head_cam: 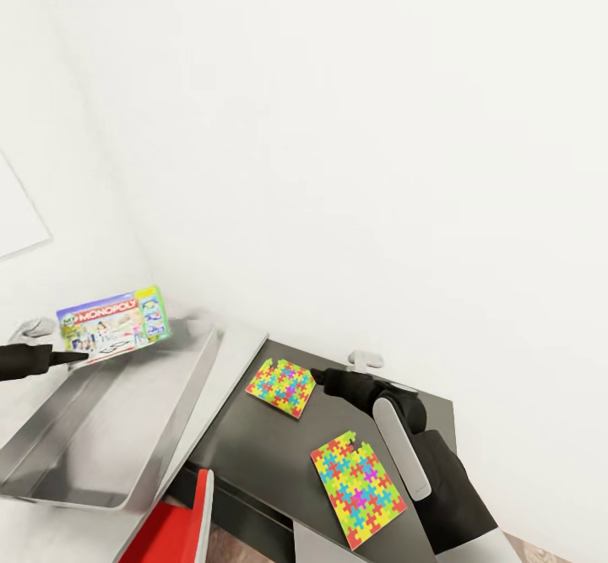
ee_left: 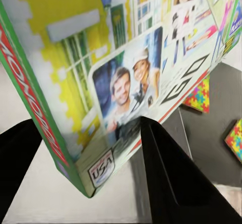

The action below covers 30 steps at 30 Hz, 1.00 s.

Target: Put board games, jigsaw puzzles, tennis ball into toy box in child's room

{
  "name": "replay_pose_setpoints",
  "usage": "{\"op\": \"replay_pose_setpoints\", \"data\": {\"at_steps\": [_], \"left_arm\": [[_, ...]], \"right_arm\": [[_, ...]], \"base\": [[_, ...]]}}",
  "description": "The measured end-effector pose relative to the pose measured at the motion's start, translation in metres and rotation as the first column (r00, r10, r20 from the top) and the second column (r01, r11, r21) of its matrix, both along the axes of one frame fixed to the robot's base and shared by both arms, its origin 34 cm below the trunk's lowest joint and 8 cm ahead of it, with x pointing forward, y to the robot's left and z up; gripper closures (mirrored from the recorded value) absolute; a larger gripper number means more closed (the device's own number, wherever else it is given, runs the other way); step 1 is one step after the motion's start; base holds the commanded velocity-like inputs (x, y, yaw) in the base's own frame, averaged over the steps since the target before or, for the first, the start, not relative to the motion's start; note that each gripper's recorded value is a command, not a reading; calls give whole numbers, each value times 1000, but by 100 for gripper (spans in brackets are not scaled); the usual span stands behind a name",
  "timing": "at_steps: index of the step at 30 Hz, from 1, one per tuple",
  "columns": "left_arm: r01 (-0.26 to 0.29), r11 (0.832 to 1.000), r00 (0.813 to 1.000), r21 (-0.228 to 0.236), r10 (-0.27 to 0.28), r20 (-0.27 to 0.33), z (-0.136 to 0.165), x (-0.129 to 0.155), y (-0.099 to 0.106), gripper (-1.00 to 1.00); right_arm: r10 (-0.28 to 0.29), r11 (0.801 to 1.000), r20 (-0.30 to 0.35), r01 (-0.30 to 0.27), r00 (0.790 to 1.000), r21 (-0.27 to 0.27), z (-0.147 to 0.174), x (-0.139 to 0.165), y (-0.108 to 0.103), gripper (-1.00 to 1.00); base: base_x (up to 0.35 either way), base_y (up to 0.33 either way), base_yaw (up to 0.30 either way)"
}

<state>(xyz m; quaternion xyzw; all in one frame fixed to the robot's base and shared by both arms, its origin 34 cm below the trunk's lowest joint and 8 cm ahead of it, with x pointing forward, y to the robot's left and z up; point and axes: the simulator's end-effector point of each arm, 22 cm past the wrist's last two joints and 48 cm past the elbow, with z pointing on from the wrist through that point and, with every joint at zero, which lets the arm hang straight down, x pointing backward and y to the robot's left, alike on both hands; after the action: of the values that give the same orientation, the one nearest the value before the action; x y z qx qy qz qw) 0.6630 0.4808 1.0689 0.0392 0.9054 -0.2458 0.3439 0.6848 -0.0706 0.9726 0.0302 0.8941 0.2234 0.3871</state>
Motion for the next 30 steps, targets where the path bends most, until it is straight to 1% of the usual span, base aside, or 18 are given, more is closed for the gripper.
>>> {"op": "replay_pose_setpoints", "data": {"at_steps": [1, 3, 4, 7, 10, 12, 14, 16, 17, 18, 22, 23, 26, 28, 29, 30], "left_arm": [[5, 1000, 1000, 18, -5, -7, -1, 0, 0, 100], [36, 996, 999, 79, -33, -41, -10, -3, -2, 100], [54, 993, 997, 103, -48, -58, -15, -4, -4, 100], [117, 978, 990, 172, -100, -102, -30, -9, -9, 100], [151, 961, 983, 232, -121, -139, -41, -14, -6, 100], [165, 952, 979, 257, -126, -160, -46, -16, -4, 100], [196, 937, 972, 290, -146, -185, -53, -20, -3, 100], [227, 922, 966, 314, -172, -193, -56, -22, -3, 100], [232, 919, 965, 318, -176, -195, -56, -22, -2, 100], [240, 912, 963, 334, -180, -200, -55, -24, 3, 100], [243, 900, 962, 363, -174, -211, -51, -29, 17, 100], [244, 899, 961, 365, -174, -212, -51, -29, 18, 100], [255, 886, 958, 386, -176, -228, -53, -32, 23, 100], [265, 870, 953, 416, -171, -249, -57, -35, 30, 100], [268, 865, 952, 425, -169, -256, -57, -36, 32, 100], [274, 851, 948, 447, -162, -273, -60, -38, 38, 100]], "right_arm": [[0, 1000, 0, 0, 1000, 0, 0, 0, 0, -100], [0, 1000, 0, 0, 1000, -1, 0, 0, 0, -100], [0, 1000, 0, 0, 1000, -1, 0, 0, 0, -100], [0, 1000, 0, 0, 1000, -1, 0, 0, 0, -100], [0, 1000, 0, 0, 1000, -1, 0, 0, 0, -100], [0, 1000, -1, 0, 1000, -1, 0, 0, 0, -100], [0, 1000, -2, 0, 1000, -1, -1, 0, 0, -100], [0, 1000, -2, 0, 1000, -1, -1, 0, 0, -100], [0, 1000, -2, 0, 1000, -1, -1, 0, -1, -100], [0, 1000, -2, 0, 1000, -1, -1, 0, -1, -100], [0, 1000, -2, 0, 1000, -1, -1, 0, -1, -100], [0, 1000, -2, 0, 1000, -1, -1, 0, -1, -100], [-1, 1000, -3, 1, 1000, -2, -2, 0, -1, -100], [-1, 1000, -3, 1, 1000, -2, -2, 0, -1, -100], [-1, 1000, -3, 1, 1000, -2, -2, 0, -1, -100], [-1, 1000, -4, 1, 1000, -2, -2, 0, -1, -100]], "base": [[0, 0, 0], [0, 0, 0], [0, 0, 0], [0, 0, 0], [0, 0, 0], [0, 0, 0], [0, 0, 0], [0, 0, 0], [0, 0, 0], [0, 0, 0], [0, 0, 0], [0, 0, 0], [0, 0, 0], [0, 0, 0], [0, 0, 0], [0, 0, 0]]}}
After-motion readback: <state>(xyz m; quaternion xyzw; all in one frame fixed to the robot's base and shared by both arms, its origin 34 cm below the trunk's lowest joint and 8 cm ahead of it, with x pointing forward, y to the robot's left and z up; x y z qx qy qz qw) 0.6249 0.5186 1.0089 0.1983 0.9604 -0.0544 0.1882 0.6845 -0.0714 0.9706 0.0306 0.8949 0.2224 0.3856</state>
